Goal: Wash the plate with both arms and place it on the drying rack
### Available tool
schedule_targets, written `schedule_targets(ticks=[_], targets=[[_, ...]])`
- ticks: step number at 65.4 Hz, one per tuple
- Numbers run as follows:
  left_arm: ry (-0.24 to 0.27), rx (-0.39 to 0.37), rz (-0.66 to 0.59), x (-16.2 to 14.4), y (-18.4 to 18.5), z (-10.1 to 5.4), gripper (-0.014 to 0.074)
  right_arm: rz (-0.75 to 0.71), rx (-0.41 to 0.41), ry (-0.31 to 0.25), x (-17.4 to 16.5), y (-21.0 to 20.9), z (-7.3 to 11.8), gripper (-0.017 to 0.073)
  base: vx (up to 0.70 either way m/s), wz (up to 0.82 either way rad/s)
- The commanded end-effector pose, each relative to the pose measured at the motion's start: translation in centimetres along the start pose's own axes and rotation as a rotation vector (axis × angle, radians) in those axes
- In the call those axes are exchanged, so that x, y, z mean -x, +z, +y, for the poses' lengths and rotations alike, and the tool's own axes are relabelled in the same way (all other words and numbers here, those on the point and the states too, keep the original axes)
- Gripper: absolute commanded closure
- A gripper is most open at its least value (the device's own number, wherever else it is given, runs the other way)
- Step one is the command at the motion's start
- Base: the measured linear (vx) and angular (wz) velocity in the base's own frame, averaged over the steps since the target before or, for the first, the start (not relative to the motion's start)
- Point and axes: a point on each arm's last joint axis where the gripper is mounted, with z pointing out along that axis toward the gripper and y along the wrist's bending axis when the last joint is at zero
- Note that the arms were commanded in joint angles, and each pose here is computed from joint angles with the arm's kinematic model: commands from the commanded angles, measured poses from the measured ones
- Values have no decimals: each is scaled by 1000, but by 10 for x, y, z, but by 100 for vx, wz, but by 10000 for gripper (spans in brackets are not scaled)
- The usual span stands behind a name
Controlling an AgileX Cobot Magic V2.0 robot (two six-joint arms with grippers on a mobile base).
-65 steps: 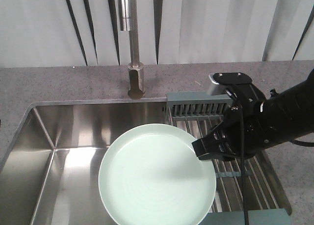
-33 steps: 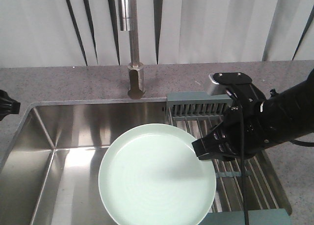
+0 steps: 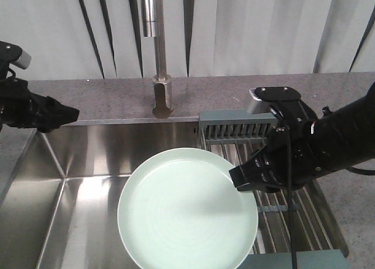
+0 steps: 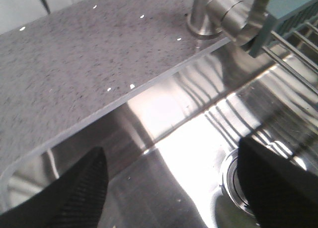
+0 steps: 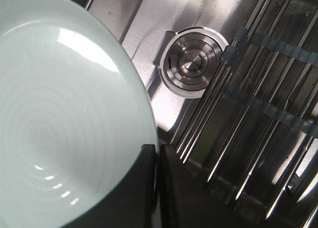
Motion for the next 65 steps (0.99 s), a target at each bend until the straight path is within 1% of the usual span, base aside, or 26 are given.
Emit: schedule_targets(ticks=[1,6,12,18,22,27,33,36,40,43,51,65], targets=[[49,-61,-105,24,-4,-4,60,-88,17,-14,8,-14,8,561,0,0],[70,-130,-104,28,5,-2,43,-88,17,-14,8,-14,8,561,0,0],[97,-188,-106,33,16,2,15,-88,17,-14,8,-14,8,561,0,0],[147,-227,-114,39,24,6,-3,-88,17,-14,8,-14,8,561,0,0],[199,-267,-124,43,29,7,-3,-88,17,-14,8,-14,8,561,0,0],[250,-316,-150,47,34,7,-1,-88,17,-14,8,-14,8,561,0,0],[289,-360,-192,55,37,8,3,-88,17,-14,8,-14,8,561,0,0],[304,-374,-211,60,38,9,2,-88,17,-14,8,-14,8,561,0,0],[311,-392,-233,64,41,8,2,-88,17,-14,8,-14,8,561,0,0],[331,-394,-241,68,42,7,2,-88,17,-14,8,-14,8,561,0,0],[387,-421,-255,76,52,-3,2,-88,17,-14,8,-14,8,561,0,0],[445,-456,-270,88,72,-23,2,-89,18,-13,8,-14,8,561,0,0]])
